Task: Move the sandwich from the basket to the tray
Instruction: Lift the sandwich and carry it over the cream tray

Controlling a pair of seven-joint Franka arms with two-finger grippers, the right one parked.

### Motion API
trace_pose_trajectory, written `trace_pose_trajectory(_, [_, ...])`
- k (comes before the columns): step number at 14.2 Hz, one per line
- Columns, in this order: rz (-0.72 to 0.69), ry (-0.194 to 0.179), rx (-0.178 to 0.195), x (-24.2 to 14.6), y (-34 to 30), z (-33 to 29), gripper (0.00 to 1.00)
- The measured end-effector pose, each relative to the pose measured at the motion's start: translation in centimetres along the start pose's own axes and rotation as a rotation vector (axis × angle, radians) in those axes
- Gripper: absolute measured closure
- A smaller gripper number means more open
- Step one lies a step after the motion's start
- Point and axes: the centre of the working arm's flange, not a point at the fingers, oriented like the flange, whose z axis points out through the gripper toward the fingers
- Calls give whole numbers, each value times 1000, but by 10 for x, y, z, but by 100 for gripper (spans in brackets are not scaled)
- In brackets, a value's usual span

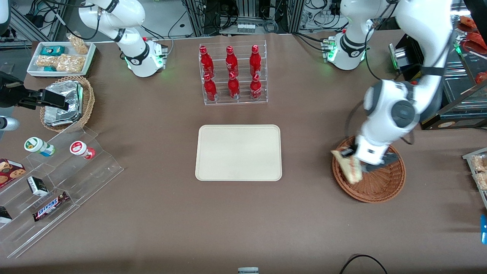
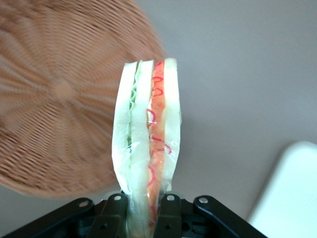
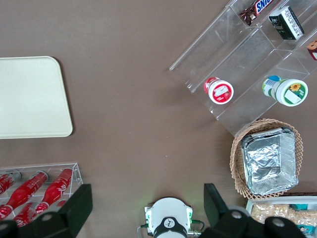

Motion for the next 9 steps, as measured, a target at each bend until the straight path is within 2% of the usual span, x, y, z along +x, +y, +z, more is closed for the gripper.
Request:
trace_pose_trajectory(4, [211,-19,6,-86,113,7,85])
trace_pose_trajectory(7, [262,-40,14,-141,192,39,85])
trace_pose_trajectory(9, [248,11,58,-168,240,70,85])
